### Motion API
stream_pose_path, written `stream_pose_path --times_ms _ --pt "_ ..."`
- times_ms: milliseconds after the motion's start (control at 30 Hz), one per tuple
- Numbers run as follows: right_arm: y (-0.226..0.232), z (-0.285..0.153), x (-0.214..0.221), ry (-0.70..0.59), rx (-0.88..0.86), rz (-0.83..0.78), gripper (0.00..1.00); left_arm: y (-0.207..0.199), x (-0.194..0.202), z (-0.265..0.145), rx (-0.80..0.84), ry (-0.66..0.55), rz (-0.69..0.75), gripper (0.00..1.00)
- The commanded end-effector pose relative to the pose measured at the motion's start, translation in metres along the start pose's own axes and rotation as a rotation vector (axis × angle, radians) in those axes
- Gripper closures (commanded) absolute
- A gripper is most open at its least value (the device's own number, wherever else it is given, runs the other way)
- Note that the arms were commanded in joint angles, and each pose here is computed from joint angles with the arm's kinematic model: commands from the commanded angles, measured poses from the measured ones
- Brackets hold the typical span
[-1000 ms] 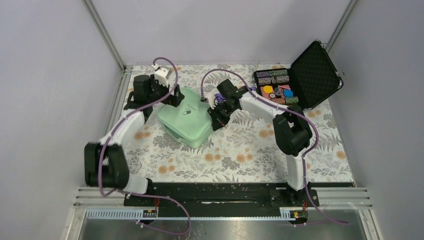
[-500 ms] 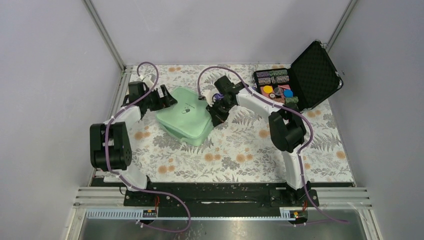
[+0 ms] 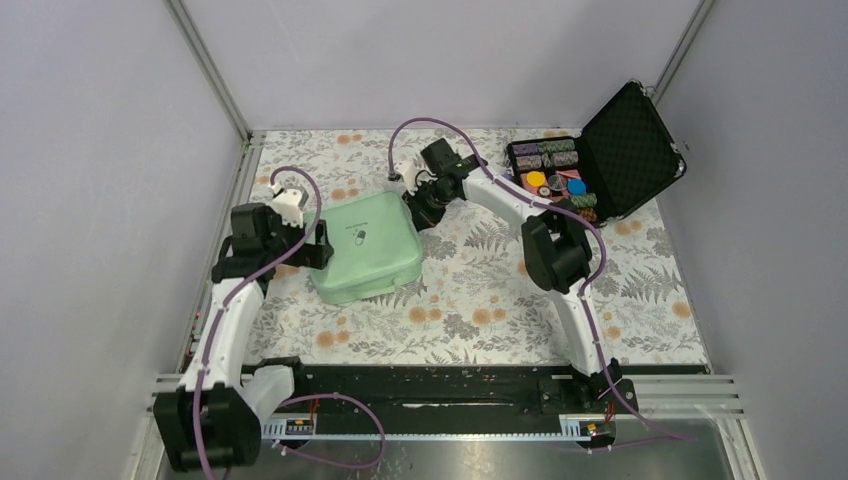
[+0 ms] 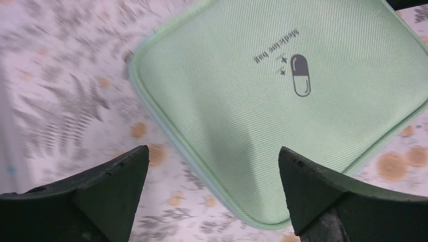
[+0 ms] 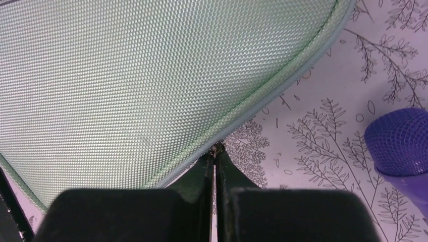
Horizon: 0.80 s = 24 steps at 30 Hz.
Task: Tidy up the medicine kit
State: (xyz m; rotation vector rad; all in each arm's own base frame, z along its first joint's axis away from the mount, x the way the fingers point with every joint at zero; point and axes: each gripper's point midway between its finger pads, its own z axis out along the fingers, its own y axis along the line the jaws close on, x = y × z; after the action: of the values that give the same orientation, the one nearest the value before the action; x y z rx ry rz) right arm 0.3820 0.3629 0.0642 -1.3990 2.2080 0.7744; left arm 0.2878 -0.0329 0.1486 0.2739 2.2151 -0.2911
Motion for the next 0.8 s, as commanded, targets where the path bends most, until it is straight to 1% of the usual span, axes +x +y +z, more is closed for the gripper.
stream_pose_path --times_ms 0,33,67,100,167,267,367,500,633,767 --pt "0.009 -0.001 -0.031 -0.083 -0.031 -0.048 1.00 0.010 -0.057 -0.022 -0.056 -0.186 0.351 0.02" --pt "0.010 -0.002 -0.029 -0.079 -0.036 -0.048 1.00 -0.018 -0.064 -0.022 0.101 -0.229 0.411 0.02" --pt "0.012 -0.002 -0.027 -0.073 -0.044 -0.049 1.00 -0.041 -0.069 -0.023 0.221 -0.258 0.467 0.03" --pt "0.012 -0.003 -0.026 -0.068 -0.048 -0.051 1.00 -0.063 -0.066 -0.022 0.336 -0.257 0.505 0.04" --pt "0.014 -0.005 -0.022 -0.057 -0.060 -0.049 1.00 -0.097 -0.057 -0.015 0.495 -0.218 0.591 0.07" --pt "0.020 -0.009 -0.019 -0.045 -0.077 -0.040 1.00 -0.135 -0.043 0.001 0.631 -0.180 0.680 0.11" --pt "0.024 -0.014 -0.015 -0.033 -0.096 -0.035 1.00 -0.163 -0.036 0.018 0.678 -0.203 0.742 0.11" --pt "0.028 -0.014 -0.007 -0.010 -0.116 -0.038 1.00 -0.191 -0.027 0.038 0.703 -0.221 0.834 0.11" --pt "0.027 -0.013 -0.003 0.003 -0.120 -0.037 1.00 -0.196 -0.028 0.059 0.656 -0.263 0.892 0.11" --pt "0.027 -0.013 -0.002 0.004 -0.123 -0.029 1.00 -0.194 -0.024 0.074 0.651 -0.275 0.992 0.10"
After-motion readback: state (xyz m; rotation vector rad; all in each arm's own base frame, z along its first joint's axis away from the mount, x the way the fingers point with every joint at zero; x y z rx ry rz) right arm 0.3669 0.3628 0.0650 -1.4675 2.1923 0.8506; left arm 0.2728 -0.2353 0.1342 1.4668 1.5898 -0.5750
